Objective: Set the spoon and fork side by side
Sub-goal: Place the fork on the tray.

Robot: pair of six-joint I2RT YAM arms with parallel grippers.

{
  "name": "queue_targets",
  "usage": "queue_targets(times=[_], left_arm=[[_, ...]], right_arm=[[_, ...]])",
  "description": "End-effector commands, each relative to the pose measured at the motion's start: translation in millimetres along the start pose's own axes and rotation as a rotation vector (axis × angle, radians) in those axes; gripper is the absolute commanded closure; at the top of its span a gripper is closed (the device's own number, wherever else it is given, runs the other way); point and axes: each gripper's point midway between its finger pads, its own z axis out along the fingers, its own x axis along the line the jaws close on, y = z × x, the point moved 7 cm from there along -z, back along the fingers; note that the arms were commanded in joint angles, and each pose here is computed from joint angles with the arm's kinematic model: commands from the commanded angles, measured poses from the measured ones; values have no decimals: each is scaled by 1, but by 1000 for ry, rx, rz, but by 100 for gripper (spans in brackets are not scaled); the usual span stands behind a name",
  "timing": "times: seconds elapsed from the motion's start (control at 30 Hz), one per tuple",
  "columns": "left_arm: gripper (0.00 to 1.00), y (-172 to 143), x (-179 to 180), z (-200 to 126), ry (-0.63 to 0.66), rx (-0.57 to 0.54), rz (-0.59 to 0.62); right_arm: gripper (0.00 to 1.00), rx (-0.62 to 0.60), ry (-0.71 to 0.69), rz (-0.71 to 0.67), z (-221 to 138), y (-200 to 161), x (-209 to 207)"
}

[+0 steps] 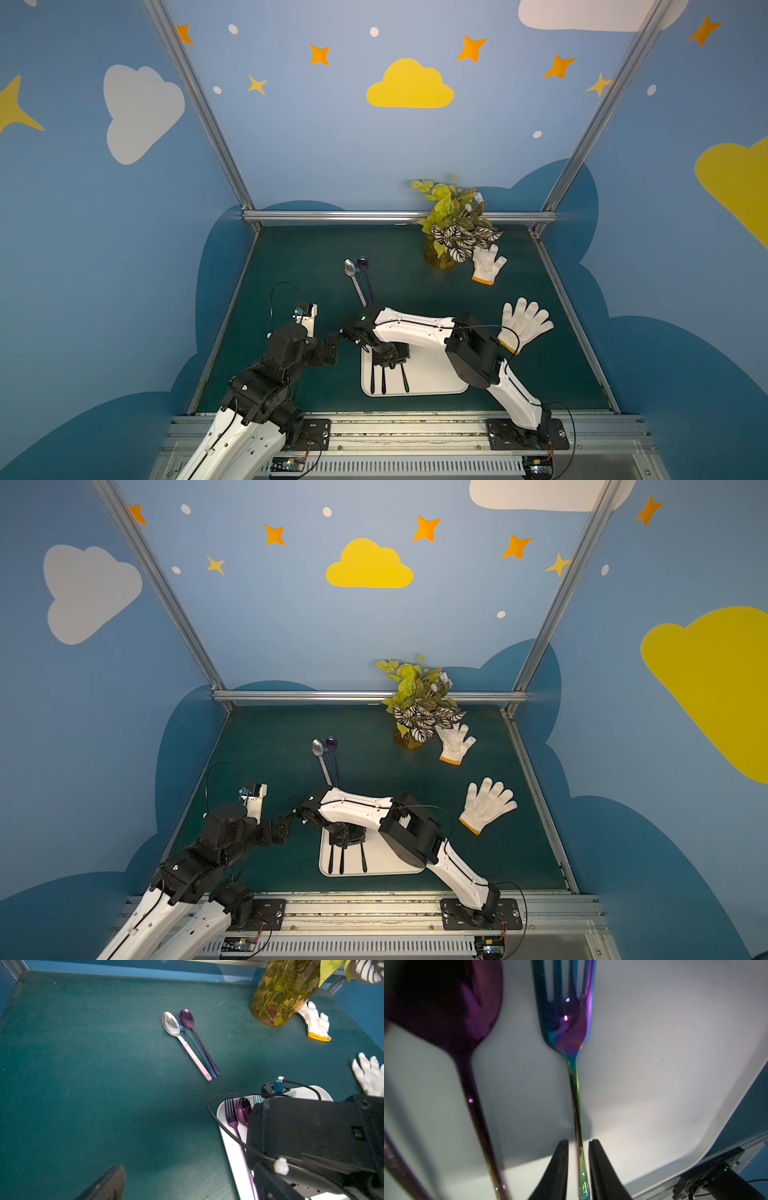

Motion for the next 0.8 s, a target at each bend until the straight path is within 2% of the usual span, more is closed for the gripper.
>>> queue_targets(times=[0.0, 0.37, 0.53, 0.67, 0.77], left_arm=[[0, 7, 0, -5, 1, -32, 3], [0, 7, 0, -7, 4, -45, 1], [0, 7, 0, -6, -2, -42, 1], [0, 7, -1, -5, -6, -32, 3], [0, 7, -2, -4, -9, -31, 4]], right_arm=[[76, -11, 48, -4, -16, 3, -1], [74, -85, 185, -76, -56, 23, -30], [75, -45, 369, -206, -50, 31, -32], [69, -30, 434, -254, -41, 34, -42], [60, -15, 444, -293, -36, 31, -35]])
